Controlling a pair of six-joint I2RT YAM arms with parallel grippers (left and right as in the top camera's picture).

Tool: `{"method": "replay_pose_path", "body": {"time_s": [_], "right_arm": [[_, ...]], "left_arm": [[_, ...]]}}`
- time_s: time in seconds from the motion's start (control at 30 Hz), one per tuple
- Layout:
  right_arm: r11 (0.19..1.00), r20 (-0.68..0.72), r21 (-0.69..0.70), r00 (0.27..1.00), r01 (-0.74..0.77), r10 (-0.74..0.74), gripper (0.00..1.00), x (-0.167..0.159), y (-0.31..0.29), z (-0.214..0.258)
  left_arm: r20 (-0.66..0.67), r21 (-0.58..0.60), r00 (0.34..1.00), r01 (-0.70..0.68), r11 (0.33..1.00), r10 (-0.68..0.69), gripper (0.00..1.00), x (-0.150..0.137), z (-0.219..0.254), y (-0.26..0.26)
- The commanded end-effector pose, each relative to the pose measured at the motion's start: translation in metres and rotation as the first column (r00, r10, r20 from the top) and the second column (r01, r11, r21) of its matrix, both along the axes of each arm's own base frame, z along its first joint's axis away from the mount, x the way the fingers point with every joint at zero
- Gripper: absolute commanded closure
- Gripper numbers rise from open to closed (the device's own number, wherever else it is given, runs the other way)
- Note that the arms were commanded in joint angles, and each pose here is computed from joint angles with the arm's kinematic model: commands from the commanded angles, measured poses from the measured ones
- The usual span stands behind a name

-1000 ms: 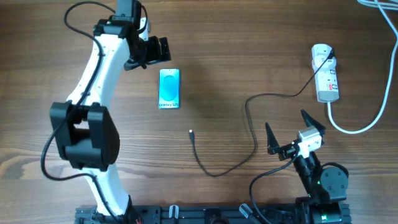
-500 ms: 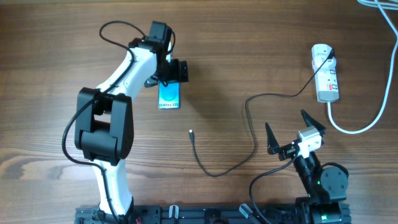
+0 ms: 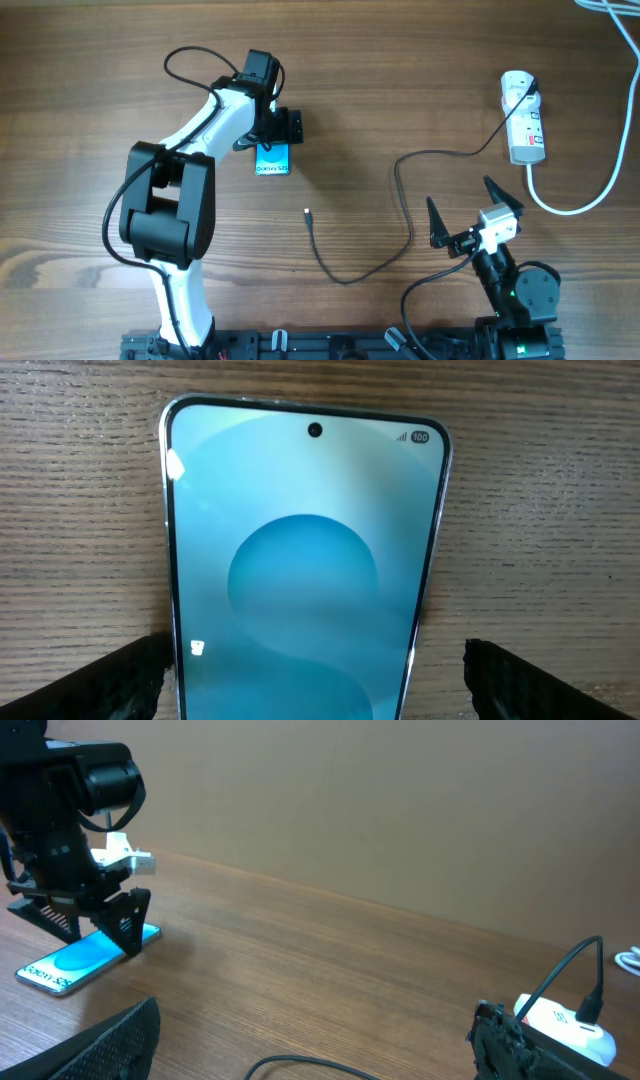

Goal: Plug charger to phone and switch on socket
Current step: 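Move the left gripper over the Galaxy S25 phone and lower, then close the left gripper on the phone's long edges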

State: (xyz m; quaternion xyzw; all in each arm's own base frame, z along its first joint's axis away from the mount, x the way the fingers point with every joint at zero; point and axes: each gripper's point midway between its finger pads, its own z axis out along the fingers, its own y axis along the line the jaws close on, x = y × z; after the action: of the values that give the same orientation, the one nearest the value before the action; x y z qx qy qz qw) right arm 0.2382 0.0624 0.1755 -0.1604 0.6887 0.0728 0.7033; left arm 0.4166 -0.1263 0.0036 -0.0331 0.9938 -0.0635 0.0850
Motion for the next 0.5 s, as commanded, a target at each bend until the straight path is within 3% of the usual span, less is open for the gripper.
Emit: {"method": "replay_pose_path", "body": {"time_s": [0.0, 0.13, 0.47], "right_arm": [[1.000, 0.010, -0.004, 1.000, -0.016, 0.016, 0.00, -0.001, 0.003, 0.002], [1.000, 0.010, -0.004, 1.000, -0.016, 0.016, 0.00, -0.001, 0.003, 0.002], [1.000, 0.010, -0.004, 1.000, -0.016, 0.016, 0.00, -0.001, 0.003, 0.002]], "left_arm": [[-0.069, 0.020, 0.998, -0.002, 1.000, 0.004, 0.00, -0.017, -0.024, 0.006], [-0.080, 0.089, 0.997, -0.010, 0.996, 0.017, 0.11, -0.021, -0.025, 0.018], [-0.181, 0.187, 0.983, 0.002, 0.982, 0.032, 0.20, -0.048, -0.026, 0.037]]}}
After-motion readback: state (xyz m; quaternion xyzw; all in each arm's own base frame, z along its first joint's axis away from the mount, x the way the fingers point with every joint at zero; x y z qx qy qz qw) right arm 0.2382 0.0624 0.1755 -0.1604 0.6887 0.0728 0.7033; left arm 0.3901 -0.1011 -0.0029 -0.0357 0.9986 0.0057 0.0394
